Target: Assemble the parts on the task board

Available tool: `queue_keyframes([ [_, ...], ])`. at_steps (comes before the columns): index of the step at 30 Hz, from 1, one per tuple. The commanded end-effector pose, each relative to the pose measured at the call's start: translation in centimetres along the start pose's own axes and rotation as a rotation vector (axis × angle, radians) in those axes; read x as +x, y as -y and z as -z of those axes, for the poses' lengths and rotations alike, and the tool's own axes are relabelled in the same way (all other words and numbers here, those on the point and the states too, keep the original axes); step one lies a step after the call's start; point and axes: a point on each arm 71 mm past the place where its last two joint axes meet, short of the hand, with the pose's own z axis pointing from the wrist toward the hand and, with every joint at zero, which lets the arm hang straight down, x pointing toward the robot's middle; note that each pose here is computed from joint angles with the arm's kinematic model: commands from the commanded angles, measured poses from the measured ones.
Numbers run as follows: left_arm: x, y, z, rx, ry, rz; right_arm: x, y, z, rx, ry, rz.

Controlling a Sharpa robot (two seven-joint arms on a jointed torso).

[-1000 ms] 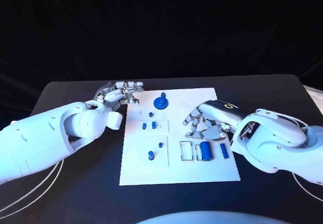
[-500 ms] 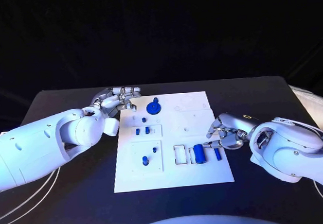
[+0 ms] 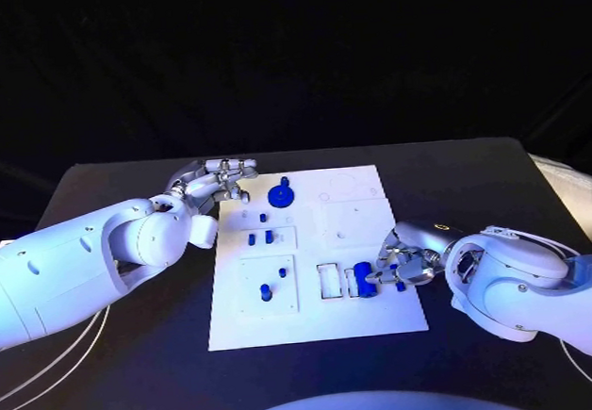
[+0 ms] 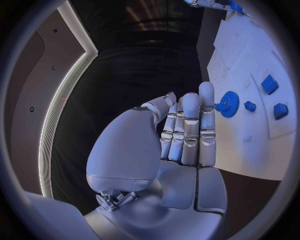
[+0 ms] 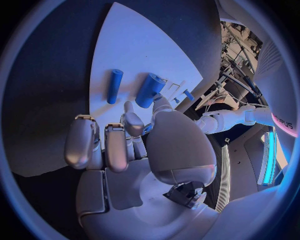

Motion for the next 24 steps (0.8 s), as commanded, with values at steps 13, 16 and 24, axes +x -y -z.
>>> queue_keyframes([
  [13,0.09,-0.07,0.05,0.003,-0.014,0.005,2.0,-1.2,-0.6,-0.019,-0.058,0.018],
  [16,0.05,-0.08,0.07,0.002,-0.013,0.005,2.1,-1.3,-0.7,-0.02,-0.066,0.022],
  [24,0.0,-0.09,0.1,0.001,-0.013,0.005,1.8,-1.2,-0.6,-0.014,-0.021,0.02],
])
